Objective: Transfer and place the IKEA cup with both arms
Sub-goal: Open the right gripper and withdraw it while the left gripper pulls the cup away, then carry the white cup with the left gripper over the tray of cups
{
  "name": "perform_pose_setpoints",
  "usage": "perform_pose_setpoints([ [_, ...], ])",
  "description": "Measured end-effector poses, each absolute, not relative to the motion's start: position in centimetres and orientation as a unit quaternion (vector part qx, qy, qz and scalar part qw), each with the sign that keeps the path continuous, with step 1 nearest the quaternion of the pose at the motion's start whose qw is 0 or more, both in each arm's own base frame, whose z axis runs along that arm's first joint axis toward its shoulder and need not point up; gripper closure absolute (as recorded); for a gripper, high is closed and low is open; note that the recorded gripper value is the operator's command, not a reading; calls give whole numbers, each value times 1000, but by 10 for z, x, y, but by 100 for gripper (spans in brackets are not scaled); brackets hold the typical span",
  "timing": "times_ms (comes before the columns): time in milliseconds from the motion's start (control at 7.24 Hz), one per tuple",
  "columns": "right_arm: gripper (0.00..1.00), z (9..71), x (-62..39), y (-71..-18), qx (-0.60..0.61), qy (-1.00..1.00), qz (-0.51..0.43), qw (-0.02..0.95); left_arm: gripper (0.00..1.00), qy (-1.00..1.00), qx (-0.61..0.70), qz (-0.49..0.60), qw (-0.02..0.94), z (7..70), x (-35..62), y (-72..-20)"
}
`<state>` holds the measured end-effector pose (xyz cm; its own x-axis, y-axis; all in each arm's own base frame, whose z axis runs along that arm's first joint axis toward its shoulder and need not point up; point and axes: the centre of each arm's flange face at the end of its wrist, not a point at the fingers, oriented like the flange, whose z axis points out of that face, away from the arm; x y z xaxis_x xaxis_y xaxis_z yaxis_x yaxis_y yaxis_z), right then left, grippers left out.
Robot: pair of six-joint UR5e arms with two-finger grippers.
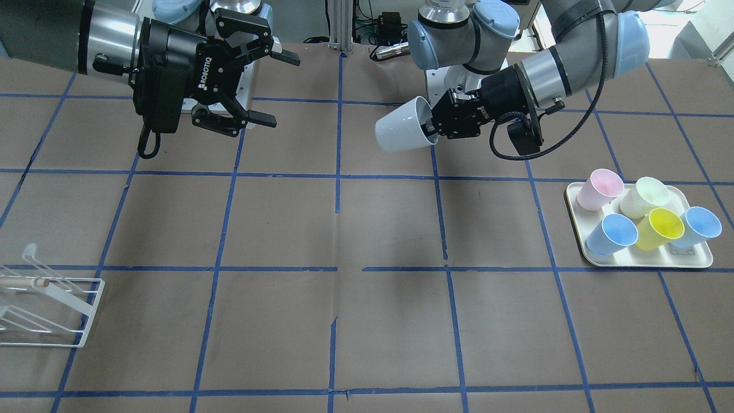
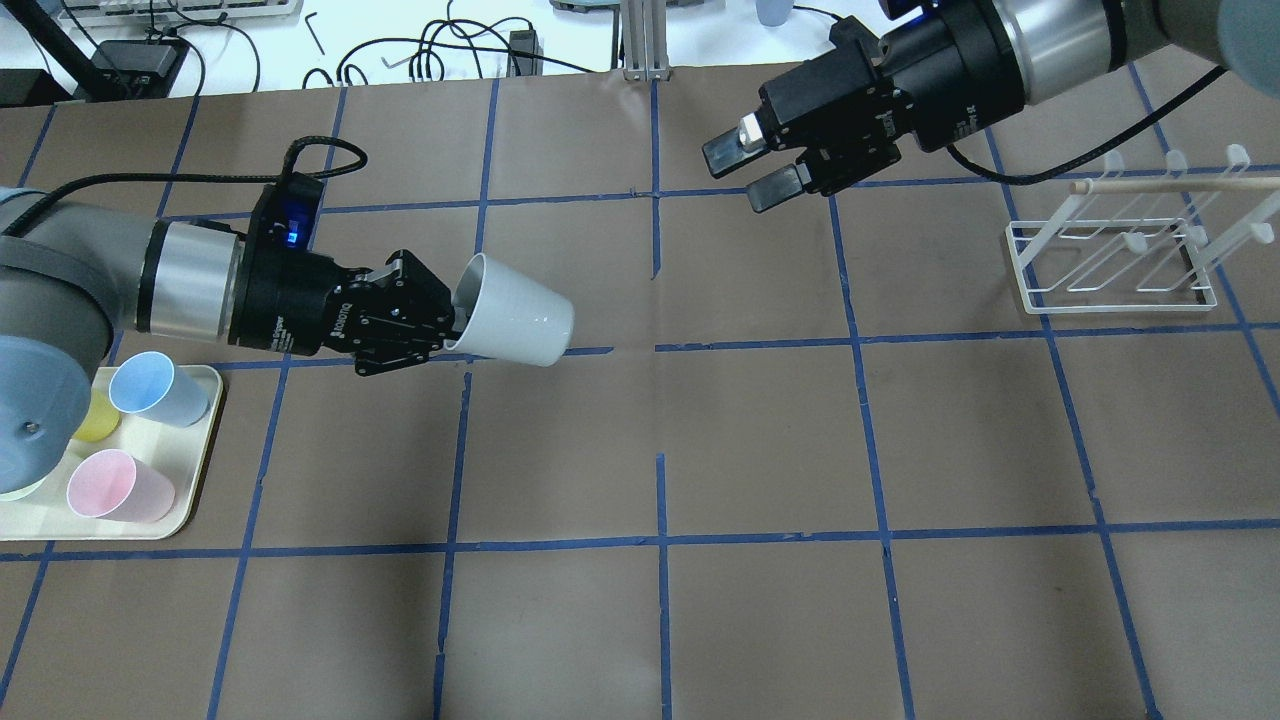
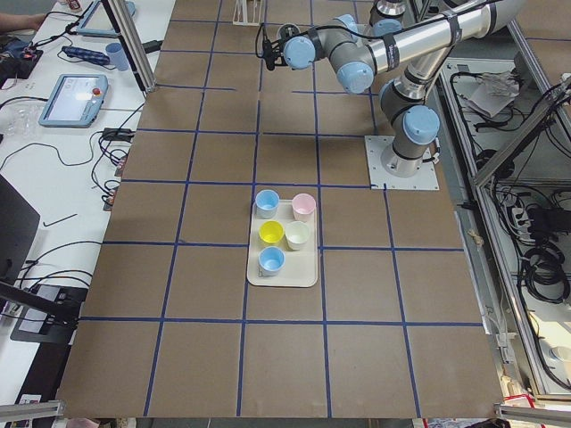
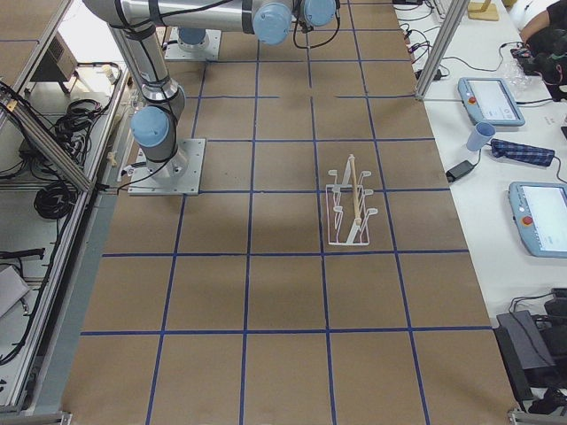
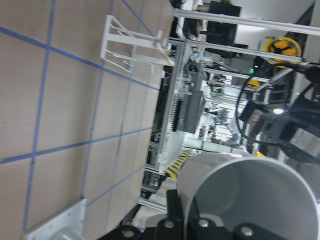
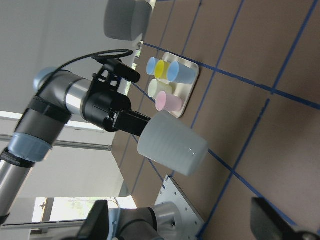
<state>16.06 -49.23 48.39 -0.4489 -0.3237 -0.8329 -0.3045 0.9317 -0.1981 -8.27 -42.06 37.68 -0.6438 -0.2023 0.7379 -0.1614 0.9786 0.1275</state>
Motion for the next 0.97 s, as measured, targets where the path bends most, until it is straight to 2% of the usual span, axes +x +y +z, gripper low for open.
perform_pose_setpoints([
  [553, 0, 466, 129, -492, -170, 938, 66, 293, 100, -994, -9, -14, 112, 382, -8, -418],
  [967, 0, 469, 101, -497, -107, 983, 74, 132, 100, -996, -67, 0, 65, 408, 113, -405],
])
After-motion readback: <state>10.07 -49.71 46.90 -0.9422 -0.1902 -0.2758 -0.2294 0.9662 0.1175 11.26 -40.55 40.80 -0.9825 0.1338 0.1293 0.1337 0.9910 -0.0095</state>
